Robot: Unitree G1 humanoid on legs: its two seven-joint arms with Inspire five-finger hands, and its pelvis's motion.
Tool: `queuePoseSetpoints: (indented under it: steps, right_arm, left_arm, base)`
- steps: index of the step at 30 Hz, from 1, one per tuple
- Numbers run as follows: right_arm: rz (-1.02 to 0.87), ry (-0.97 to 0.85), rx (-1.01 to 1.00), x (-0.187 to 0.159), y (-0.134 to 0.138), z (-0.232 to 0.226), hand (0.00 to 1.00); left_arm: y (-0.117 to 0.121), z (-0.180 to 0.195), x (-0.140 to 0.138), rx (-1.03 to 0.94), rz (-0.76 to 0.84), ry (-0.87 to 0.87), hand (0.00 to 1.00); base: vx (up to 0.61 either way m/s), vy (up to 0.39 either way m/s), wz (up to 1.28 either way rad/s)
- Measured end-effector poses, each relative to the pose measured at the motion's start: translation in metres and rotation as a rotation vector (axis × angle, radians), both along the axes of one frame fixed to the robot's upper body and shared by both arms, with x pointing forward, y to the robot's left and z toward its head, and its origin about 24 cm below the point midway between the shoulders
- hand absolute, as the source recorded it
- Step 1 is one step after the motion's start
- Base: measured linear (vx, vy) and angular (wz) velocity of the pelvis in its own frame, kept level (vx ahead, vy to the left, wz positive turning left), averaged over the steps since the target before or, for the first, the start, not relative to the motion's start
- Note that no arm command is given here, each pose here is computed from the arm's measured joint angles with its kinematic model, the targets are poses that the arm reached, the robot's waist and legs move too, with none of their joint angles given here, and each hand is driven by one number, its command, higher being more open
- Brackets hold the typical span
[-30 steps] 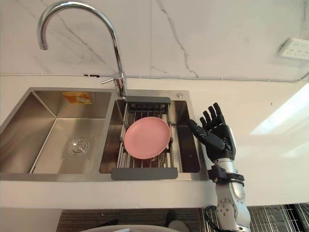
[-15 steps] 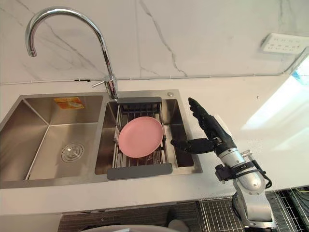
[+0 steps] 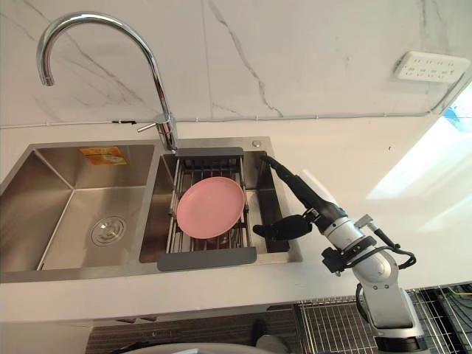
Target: Walk over to the sink, pick up the cup, carry it to the dishwasher, place the cup inside the dishwasher, then close the dishwasher door
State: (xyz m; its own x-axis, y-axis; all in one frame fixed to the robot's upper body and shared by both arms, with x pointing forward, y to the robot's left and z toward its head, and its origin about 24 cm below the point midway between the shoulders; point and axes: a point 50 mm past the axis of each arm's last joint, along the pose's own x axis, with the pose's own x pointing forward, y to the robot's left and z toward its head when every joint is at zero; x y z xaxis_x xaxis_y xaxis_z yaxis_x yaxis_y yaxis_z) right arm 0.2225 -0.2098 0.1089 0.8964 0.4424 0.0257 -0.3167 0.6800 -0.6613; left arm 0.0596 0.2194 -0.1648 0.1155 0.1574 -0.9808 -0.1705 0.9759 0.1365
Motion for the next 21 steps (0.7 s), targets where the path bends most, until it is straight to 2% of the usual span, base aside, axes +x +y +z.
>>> queuePoseSetpoints:
  steps: [11,21]
  right_arm:
    - [-0.007,0.044,-0.01,0.002,0.017,-0.02,1.0]
    - [-0.104,0.126,0.022,0.004,0.022,-0.048,1.0]
  left_arm:
    - [-0.002,-0.001,-0.003,-0.016,0.012,0.011,1.0]
    - [-0.002,-0.001,-0.001,-0.02,0.004,-0.019,1.0]
  base:
    - [-0.04,-0.005,0.08]
    - [-0.03,-0.01,0.05]
